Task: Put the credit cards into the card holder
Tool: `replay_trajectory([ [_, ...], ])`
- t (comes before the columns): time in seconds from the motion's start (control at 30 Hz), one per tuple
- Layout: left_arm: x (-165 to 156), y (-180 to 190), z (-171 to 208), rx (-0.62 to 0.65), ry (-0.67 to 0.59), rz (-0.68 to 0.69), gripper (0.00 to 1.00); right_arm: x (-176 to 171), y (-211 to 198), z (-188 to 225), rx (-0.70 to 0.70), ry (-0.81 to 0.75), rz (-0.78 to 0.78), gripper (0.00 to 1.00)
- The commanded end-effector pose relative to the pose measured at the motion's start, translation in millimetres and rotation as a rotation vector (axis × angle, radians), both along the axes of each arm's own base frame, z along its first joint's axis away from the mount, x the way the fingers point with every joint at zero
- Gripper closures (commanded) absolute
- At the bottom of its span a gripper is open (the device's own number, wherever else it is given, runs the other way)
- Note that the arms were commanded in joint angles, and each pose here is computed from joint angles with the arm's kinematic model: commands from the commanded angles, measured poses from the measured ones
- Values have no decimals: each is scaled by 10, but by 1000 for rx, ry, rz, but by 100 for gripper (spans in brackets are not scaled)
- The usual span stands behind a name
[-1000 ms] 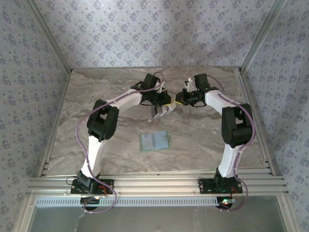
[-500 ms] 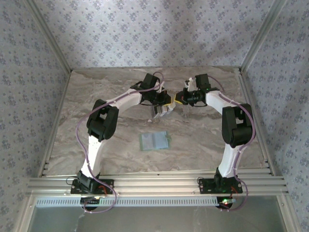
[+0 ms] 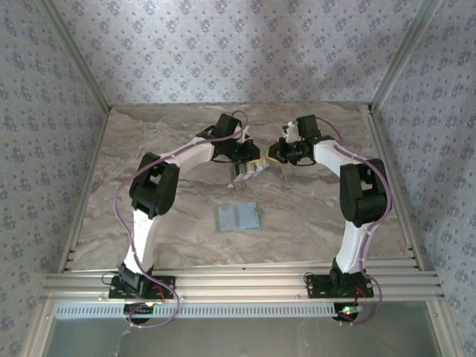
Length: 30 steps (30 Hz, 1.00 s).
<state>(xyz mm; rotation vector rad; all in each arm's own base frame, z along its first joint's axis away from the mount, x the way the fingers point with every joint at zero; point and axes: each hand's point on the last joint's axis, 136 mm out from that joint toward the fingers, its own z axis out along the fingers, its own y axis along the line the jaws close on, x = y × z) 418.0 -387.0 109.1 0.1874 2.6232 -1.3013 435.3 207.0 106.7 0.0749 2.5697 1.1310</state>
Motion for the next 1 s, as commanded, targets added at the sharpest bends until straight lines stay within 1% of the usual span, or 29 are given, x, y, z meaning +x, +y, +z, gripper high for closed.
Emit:
replay_trajectory([
  [0.0, -47, 47, 226, -25, -24, -11, 89, -16, 24, -87, -34, 17, 15, 100],
  [0.17, -72, 73, 276, -28, -36, -13, 88, -37, 68, -46, -61, -2, 24, 100],
  [0.3, -68, 107, 286, -17, -44, -6, 88, -79, 91, 41, -136, -46, 41, 100],
  [0.5, -81, 153, 294, -7, -49, 1, 88, -86, -51, 189, -196, -87, -13, 100],
  [0.8, -146, 266, 428, 3, -77, 12, 82, -97, -96, 333, -181, -114, -31, 100],
  [0.97, -262, 421, 498, 43, -116, 33, 77, -95, -200, 429, -210, -149, -76, 100],
])
